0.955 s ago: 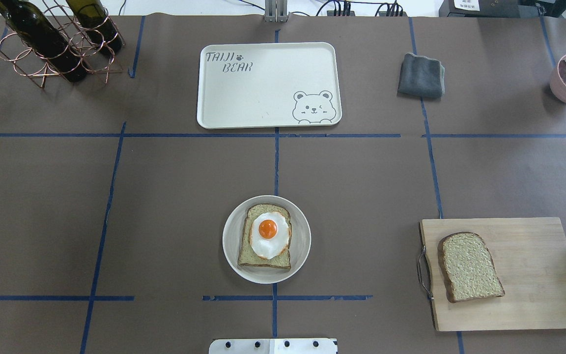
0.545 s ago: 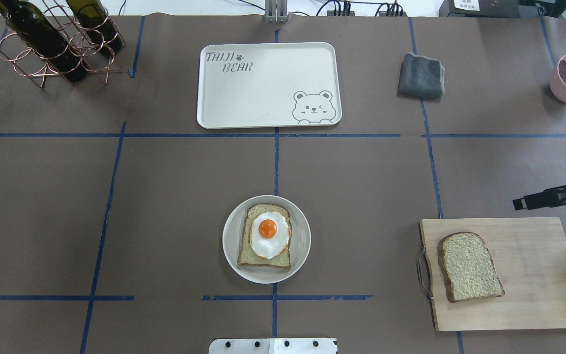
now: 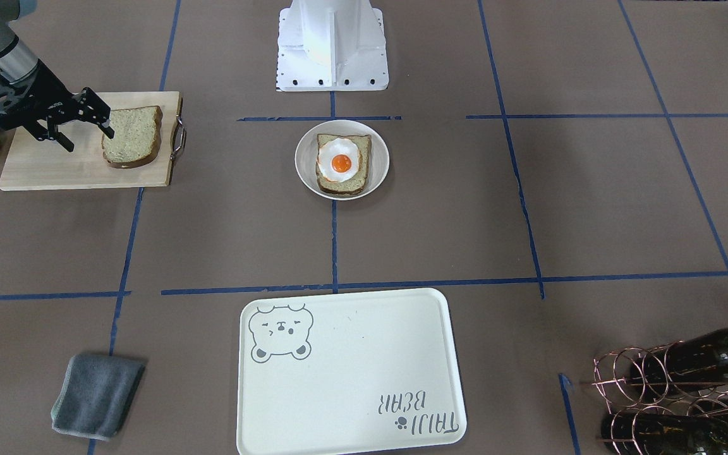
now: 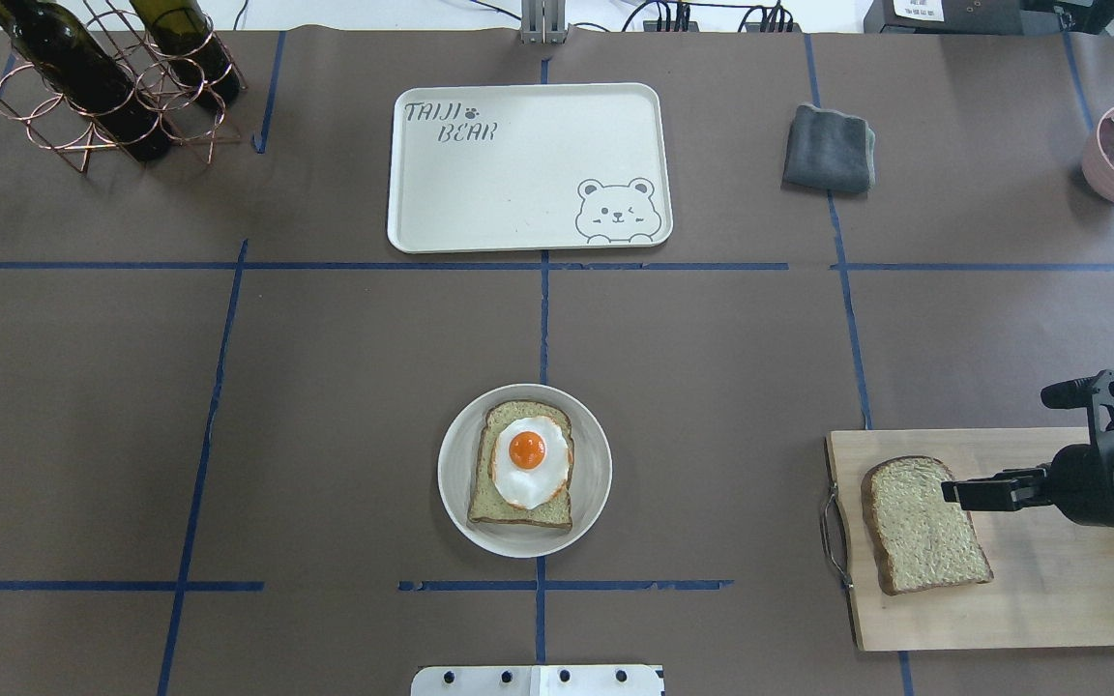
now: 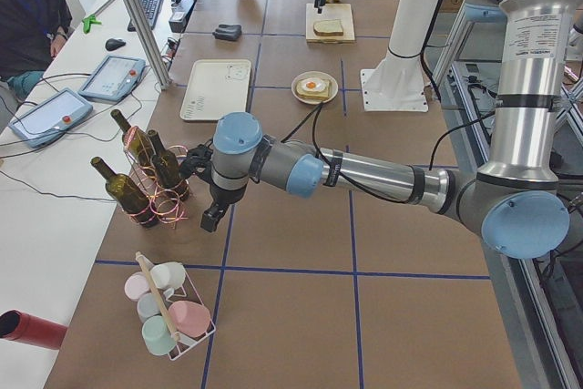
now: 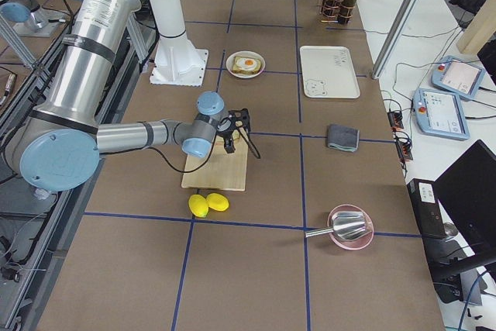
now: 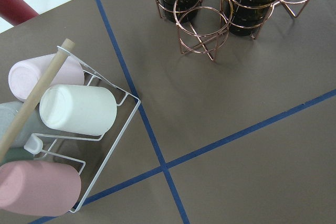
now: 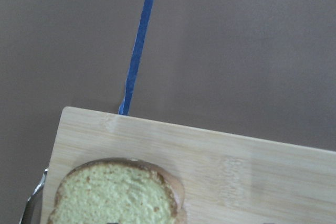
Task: Make sandwich and place on tray
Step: 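Reach the right gripper down to the bread slice on the wooden board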
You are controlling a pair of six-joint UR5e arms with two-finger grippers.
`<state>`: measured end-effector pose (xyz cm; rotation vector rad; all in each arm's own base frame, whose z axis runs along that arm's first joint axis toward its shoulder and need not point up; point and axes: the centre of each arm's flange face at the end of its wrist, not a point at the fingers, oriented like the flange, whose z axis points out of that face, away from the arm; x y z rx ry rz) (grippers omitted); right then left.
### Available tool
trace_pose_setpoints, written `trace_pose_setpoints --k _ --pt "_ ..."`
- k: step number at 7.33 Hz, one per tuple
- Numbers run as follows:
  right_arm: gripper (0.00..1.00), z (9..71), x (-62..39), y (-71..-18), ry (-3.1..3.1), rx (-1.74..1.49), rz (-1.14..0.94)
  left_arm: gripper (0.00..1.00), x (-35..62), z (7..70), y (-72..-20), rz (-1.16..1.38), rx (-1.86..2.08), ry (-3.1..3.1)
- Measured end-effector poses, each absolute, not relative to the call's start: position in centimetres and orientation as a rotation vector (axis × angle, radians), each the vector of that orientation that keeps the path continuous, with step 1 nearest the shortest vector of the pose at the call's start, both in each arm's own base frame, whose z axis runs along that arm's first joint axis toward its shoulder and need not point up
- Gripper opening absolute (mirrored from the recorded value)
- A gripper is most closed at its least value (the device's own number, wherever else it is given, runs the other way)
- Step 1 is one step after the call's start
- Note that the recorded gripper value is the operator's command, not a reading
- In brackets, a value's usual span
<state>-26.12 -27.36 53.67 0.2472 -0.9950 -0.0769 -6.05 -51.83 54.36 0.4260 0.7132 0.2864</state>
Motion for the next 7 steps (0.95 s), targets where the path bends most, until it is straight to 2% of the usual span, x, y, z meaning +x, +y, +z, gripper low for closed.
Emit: trace_pose_setpoints --k 6,7 --pt "0.66 53.5 -27.9 -25.5 -0.980 0.257 -0.106 1.00 -6.1 54.4 -51.8 0.288 0.426 0.713" --pt "0.59 53.8 -28.0 -25.1 -0.971 0.254 -0.113 1.00 -6.1 54.5 -51.8 0.289 0.425 0.713"
